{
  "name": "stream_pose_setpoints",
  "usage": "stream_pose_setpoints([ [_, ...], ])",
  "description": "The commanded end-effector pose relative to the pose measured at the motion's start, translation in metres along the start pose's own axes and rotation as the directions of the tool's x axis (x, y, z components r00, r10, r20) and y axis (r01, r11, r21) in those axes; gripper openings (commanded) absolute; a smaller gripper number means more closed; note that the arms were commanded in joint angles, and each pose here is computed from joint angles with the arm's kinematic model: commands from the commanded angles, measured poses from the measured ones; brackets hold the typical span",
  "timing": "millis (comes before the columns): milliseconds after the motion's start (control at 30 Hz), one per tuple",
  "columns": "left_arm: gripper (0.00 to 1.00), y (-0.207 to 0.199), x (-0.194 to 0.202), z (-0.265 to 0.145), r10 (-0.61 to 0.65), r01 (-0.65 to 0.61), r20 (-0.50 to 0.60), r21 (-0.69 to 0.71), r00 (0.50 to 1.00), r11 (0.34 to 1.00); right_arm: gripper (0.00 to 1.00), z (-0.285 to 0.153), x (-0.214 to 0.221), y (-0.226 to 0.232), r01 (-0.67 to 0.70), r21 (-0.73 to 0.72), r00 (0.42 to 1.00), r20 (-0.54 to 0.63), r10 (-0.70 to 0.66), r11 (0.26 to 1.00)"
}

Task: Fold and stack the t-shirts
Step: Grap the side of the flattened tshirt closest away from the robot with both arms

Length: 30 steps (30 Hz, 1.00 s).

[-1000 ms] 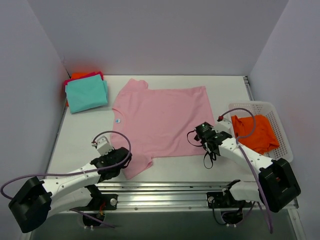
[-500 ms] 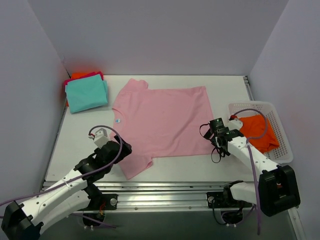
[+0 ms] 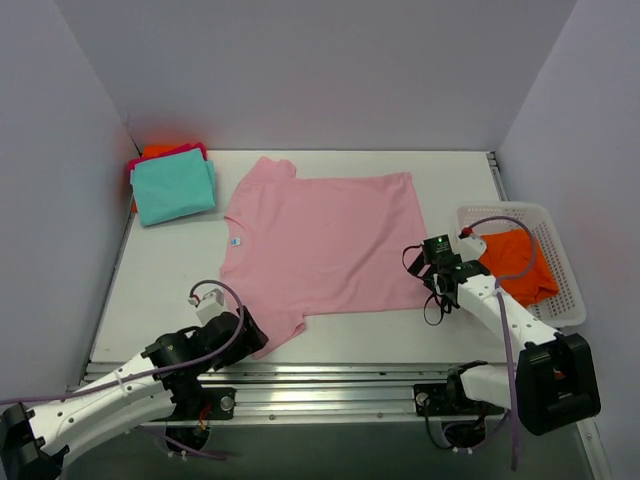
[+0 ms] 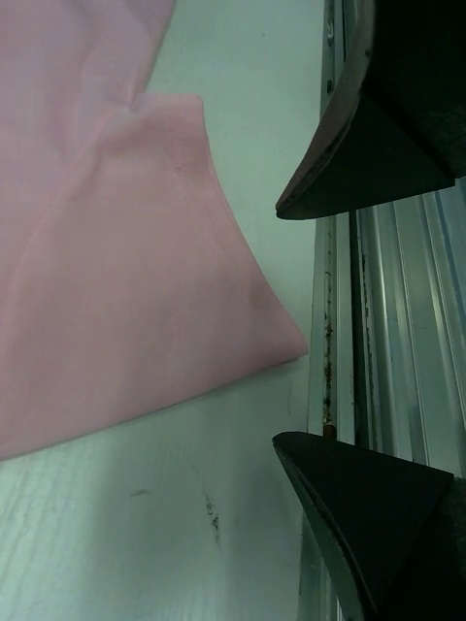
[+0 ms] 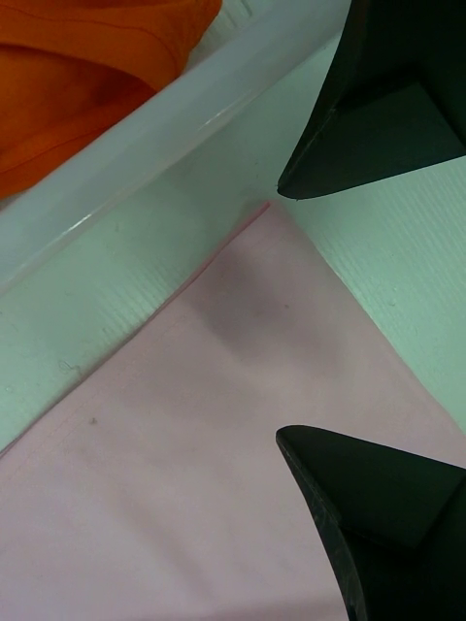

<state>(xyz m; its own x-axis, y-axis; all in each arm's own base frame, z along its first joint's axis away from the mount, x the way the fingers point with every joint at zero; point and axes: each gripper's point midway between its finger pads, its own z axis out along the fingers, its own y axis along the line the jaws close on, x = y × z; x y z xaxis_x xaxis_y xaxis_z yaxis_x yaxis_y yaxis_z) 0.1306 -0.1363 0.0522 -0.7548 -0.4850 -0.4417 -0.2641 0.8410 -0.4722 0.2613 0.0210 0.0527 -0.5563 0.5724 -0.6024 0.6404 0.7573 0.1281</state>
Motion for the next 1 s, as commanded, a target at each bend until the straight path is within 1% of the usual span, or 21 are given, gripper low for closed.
stream_pose_setpoints([
  [0,1.0,0.004,0.014,0.003,-0.042,0.041,-0.02,-0.034,0.999,0.999,0.99,-0.004,-0.005,-0.003,-0.008,-0.013,1.0,0.019,0.009,1.0],
  [100,1.0,0.005,0.025,0.014,-0.037,0.036,-0.029,-0.051,0.999,0.998,0.99,-0.005,-0.006,-0.003,-0.014,-0.024,1.0,0.026,0.015,1.0],
  [133,0.95,0.0,0.026,0.017,-0.044,0.043,-0.025,-0.04,0.999,0.998,0.99,-0.005,-0.006,-0.003,-0.015,-0.025,1.0,0.027,0.016,1.0],
  [200,0.93,0.002,0.029,0.024,-0.04,0.039,-0.02,-0.065,0.999,0.997,0.99,-0.006,-0.007,-0.002,-0.013,-0.032,1.0,0.028,0.014,0.999],
  [400,0.9,-0.004,0.025,0.029,-0.05,0.051,0.015,-0.067,0.999,0.996,0.99,-0.005,-0.007,-0.002,-0.014,-0.04,1.0,0.026,0.015,0.999],
  [500,0.81,-0.005,0.025,0.03,-0.047,0.048,0.017,-0.066,0.999,0.997,0.99,-0.004,-0.008,-0.002,-0.015,-0.04,1.0,0.022,0.015,0.999],
  [533,0.73,-0.002,0.025,0.031,-0.043,0.044,0.019,-0.078,0.999,0.996,0.99,-0.004,-0.008,-0.002,-0.016,-0.04,1.0,0.023,0.017,0.999],
  [600,0.64,-0.002,0.026,0.031,-0.041,0.042,0.018,-0.083,0.999,0.996,0.99,-0.005,-0.009,-0.002,-0.019,-0.043,0.999,0.025,0.02,0.999],
  [633,0.56,0.0,0.027,0.032,-0.037,0.038,0.015,-0.091,0.999,0.995,0.99,-0.005,-0.009,-0.002,-0.02,-0.045,0.999,0.026,0.021,0.999],
  [700,0.46,-0.002,0.027,0.034,-0.038,0.04,0.016,-0.081,0.999,0.996,0.99,-0.005,-0.009,-0.003,-0.025,-0.047,0.999,0.025,0.026,0.999],
  [733,0.37,-0.001,0.028,0.036,-0.034,0.035,0.015,-0.084,0.999,0.996,0.99,-0.005,-0.009,-0.003,-0.027,-0.048,0.999,0.027,0.028,0.998],
  [833,0.22,-0.003,0.028,0.04,-0.03,0.032,0.023,-0.079,0.999,0.996,0.99,-0.004,-0.01,-0.003,-0.028,-0.046,0.999,0.028,0.03,0.999],
  [867,0.1,-0.002,0.026,0.042,-0.022,0.025,0.037,-0.081,0.999,0.996,0.99,-0.004,-0.01,-0.004,-0.03,-0.045,0.999,0.029,0.031,0.999],
  [900,0.07,-0.005,0.023,0.043,-0.018,0.022,0.054,-0.075,0.998,0.997,0.98,-0.004,-0.01,-0.004,-0.032,-0.042,0.999,0.03,0.033,0.999],
  [933,0.05,-0.005,0.019,0.044,-0.006,0.012,0.071,-0.082,0.997,0.997,0.98,-0.004,-0.01,-0.005,-0.034,-0.042,0.999,0.028,0.036,0.999],
  [967,0.03,-0.01,0.004,0.043,0.0,0.011,0.128,-0.085,0.992,0.996,0.98,-0.003,-0.009,-0.004,-0.036,-0.044,0.999,0.027,0.037,0.998],
])
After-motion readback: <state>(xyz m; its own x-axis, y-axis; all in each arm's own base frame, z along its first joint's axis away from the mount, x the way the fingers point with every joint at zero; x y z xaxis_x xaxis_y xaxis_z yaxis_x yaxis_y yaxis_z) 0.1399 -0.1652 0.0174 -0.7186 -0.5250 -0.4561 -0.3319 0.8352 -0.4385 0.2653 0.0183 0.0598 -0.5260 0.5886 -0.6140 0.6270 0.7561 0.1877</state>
